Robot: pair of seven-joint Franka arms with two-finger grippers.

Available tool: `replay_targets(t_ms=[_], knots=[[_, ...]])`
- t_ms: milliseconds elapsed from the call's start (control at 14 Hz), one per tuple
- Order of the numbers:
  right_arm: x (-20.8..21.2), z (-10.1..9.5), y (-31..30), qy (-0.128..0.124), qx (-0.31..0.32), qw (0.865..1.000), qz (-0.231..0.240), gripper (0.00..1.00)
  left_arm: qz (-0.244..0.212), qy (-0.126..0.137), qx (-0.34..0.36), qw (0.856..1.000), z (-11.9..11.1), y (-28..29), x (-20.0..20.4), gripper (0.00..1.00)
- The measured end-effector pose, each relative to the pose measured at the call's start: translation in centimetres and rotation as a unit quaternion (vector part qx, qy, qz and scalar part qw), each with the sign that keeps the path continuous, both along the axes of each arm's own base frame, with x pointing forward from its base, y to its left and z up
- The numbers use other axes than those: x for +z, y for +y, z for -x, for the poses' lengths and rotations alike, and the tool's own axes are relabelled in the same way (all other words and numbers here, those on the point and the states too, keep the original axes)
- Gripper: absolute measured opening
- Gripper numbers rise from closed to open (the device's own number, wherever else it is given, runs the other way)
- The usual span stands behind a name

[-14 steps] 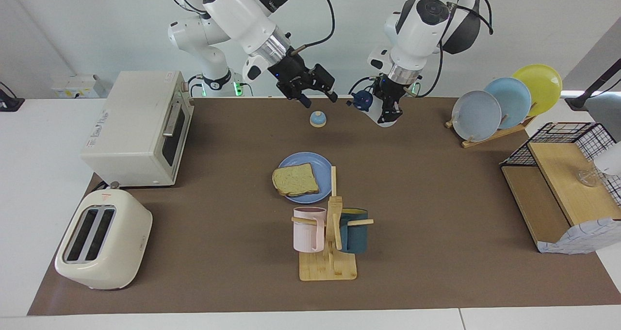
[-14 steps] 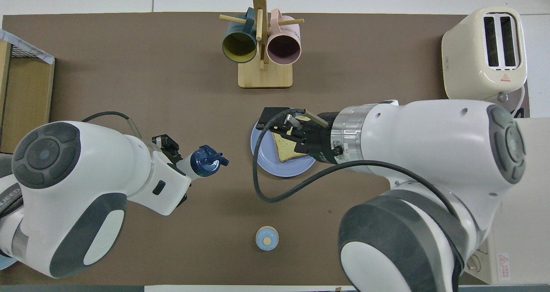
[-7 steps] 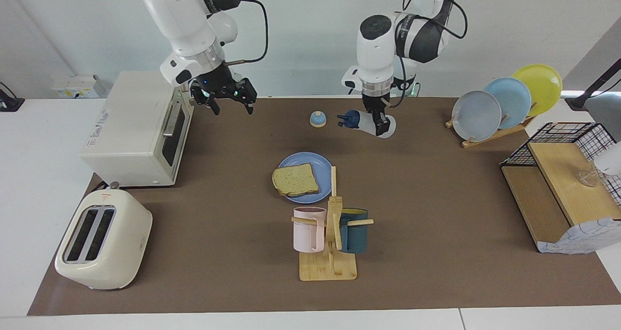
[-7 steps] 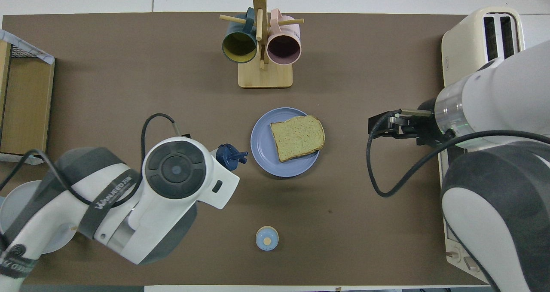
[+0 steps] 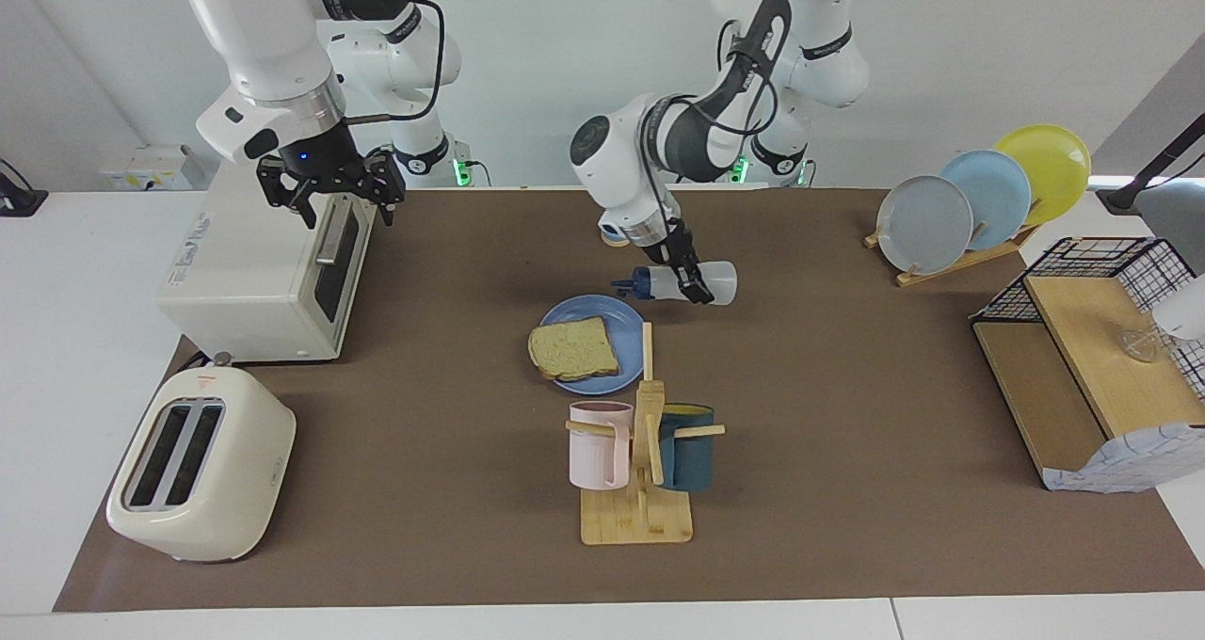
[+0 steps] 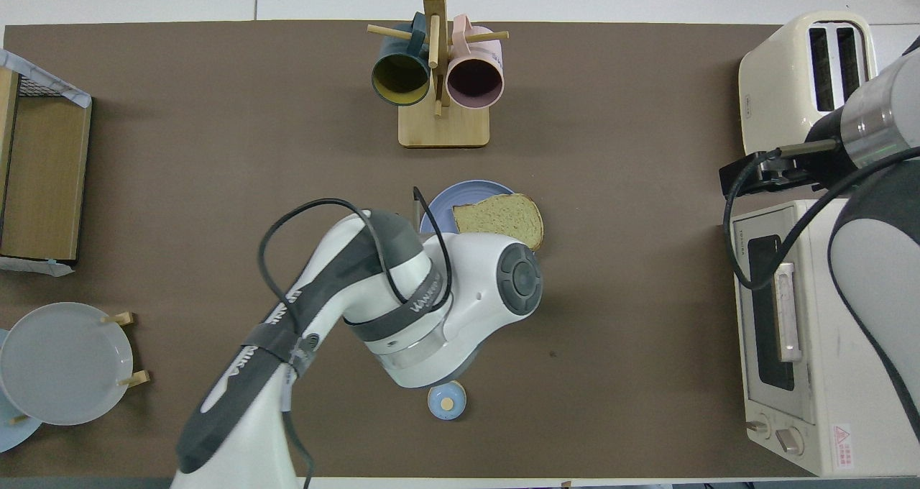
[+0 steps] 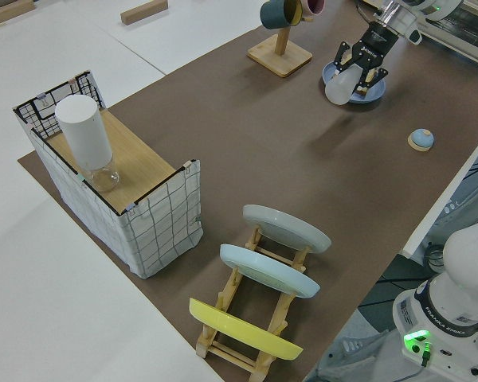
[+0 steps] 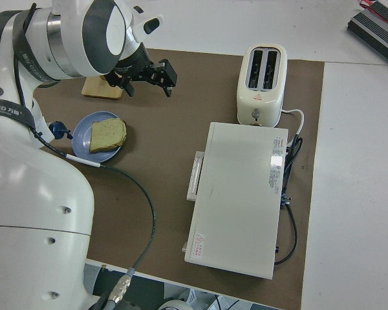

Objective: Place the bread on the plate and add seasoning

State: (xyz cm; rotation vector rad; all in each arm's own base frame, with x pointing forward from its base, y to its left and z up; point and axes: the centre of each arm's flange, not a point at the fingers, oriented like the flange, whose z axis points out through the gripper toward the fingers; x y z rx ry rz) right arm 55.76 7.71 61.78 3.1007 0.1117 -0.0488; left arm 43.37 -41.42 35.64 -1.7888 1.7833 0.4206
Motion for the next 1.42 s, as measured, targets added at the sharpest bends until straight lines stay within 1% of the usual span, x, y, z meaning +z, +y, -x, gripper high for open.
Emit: replay_targets(t_ms=[142, 427, 499, 641, 712, 855, 926, 1140, 1282, 1425], knots=[[-0.3, 0.0, 0.9, 0.005, 0.008, 1.000, 0.001, 1.00, -0.051, -0.021, -0.027, 0.998, 0.8, -2.1, -1.5, 0.49], [-0.1, 0.9, 1.0, 0.009, 0.011, 1.000, 0.003, 1.00, -0.147, -0.073, -0.067, 0.984, 2.2, -3.1, -0.2, 0.49], [-0.2, 1.1, 0.6, 0.010, 0.008, 1.000, 0.003, 1.00, -0.176, -0.081, -0.073, 0.978, 2.5, -3.2, -0.4, 0.49], [-0.5, 1.1, -0.6, 0.013, 0.000, 1.000, 0.004, 1.00, -0.232, -0.096, -0.083, 0.964, 2.7, -4.3, -2.6, 0.49], [-0.6, 1.0, -1.2, 0.015, -0.002, 1.000, 0.005, 1.00, -0.263, -0.110, -0.087, 0.955, 2.4, -4.9, -3.6, 0.49], [-0.8, 0.9, -1.9, 0.017, 0.009, 1.000, 0.004, 1.00, -0.319, -0.149, -0.103, 0.930, 1.2, -5.6, -5.1, 0.49], [-0.8, 0.9, -2.0, 0.018, 0.016, 1.000, 0.003, 1.00, -0.337, -0.161, -0.112, 0.921, 0.9, -5.9, -5.9, 0.49], [-0.8, 0.9, -1.9, 0.020, 0.022, 1.000, 0.003, 1.00, -0.377, -0.186, -0.132, 0.898, 1.2, -6.5, -7.2, 0.49], [-0.9, 0.9, -1.9, 0.021, 0.022, 1.000, 0.003, 1.00, -0.382, -0.196, -0.138, 0.892, 1.8, -7.1, -7.0, 0.49], [-0.9, 1.0, -1.9, 0.021, 0.022, 1.000, 0.003, 1.00, -0.382, -0.204, -0.149, 0.889, 3.6, -8.5, -6.8, 0.49]])
